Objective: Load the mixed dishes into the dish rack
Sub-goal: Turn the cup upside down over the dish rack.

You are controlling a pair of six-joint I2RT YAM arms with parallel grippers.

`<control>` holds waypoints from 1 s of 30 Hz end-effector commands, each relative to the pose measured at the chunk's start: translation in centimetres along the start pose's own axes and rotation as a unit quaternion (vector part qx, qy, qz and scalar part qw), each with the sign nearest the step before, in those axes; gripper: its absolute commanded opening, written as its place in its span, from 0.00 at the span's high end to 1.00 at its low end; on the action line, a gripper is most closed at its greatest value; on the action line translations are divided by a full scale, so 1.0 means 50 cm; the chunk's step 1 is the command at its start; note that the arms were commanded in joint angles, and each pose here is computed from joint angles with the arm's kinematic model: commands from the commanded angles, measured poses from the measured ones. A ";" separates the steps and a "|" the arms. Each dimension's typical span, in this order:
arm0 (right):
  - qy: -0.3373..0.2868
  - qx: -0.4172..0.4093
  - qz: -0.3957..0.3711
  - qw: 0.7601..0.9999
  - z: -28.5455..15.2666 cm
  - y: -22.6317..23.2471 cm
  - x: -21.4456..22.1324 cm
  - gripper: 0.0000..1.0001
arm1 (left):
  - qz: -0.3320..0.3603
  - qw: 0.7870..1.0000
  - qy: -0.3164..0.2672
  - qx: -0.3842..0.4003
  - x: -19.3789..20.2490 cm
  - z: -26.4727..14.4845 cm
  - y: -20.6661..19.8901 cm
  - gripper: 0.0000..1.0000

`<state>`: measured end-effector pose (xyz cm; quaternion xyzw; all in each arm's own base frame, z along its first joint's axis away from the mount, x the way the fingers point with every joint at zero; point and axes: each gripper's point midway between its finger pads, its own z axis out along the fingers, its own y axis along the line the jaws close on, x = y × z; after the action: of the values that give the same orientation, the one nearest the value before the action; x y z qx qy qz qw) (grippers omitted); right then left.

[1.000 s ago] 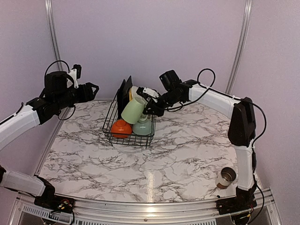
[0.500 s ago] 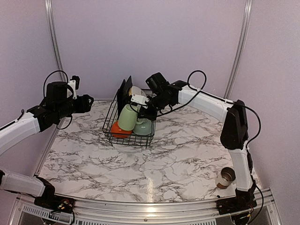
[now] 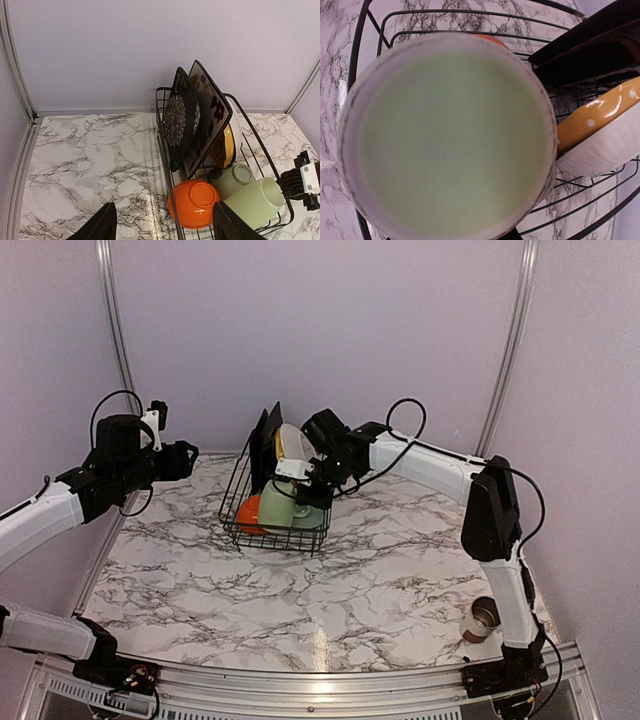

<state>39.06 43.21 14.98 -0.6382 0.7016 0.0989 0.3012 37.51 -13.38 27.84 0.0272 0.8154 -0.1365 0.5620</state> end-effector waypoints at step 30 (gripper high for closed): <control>0.051 0.066 -0.080 0.993 0.001 0.038 -0.024 1.00 | 0.000 1.000 -0.009 0.022 -0.003 -0.005 -0.011 0.33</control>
<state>38.05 44.10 13.09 -0.6711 0.6808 -0.0131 0.2932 37.43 -13.81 27.83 0.0344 0.8138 -0.1475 0.5610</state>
